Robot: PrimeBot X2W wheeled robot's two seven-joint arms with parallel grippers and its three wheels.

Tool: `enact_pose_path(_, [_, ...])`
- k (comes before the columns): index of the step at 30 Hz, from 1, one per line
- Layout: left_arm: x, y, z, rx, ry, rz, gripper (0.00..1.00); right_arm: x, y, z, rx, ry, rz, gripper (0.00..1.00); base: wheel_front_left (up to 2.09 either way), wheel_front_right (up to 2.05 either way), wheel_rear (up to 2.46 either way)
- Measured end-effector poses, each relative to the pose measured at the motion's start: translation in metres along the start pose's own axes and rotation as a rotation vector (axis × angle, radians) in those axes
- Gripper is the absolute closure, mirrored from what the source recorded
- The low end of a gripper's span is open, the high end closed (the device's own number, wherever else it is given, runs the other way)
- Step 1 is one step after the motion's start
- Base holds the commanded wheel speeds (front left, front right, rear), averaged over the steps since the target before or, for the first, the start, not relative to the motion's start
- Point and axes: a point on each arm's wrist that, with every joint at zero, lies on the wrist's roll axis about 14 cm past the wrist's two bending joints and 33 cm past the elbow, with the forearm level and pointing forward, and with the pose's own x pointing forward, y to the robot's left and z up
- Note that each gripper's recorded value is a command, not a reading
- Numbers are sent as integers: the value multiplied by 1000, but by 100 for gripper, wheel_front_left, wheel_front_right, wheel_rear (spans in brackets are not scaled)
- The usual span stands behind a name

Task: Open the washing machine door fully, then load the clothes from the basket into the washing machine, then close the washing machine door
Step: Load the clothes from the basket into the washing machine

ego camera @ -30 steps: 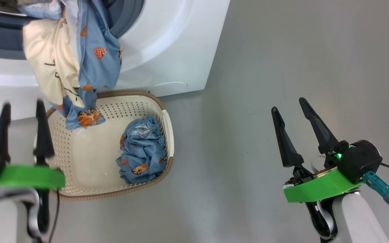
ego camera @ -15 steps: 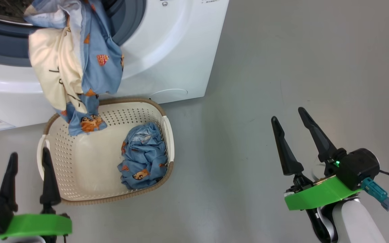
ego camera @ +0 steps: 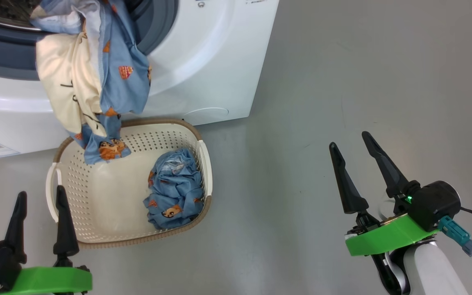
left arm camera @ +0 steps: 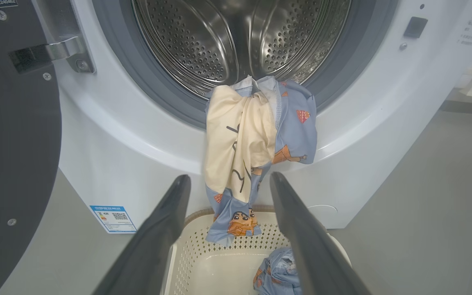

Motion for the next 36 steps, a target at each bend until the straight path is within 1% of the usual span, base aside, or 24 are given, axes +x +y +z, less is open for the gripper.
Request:
enact_pose_path(11, [1, -2, -4, -1, 9, -2, 0, 1, -1, -5, 2, 13, -2, 0, 0, 0, 0])
enact_pose_path(17, [10, -6, -2, -10, 4, -13, 0, 1, -3, -7, 0, 19, -8, 0, 0, 0, 0])
enact_pose_path(28, [55, -26, -4, -8, -3, -88, 0, 6, -6, -16, -3, 36, -12, 0, 0, 0, 0])
enact_pose_path(36, [93, -43, -23, -20, 43, -138, 0, 8, -12, -30, -6, 70, -25, 0, 0, 0, 0])
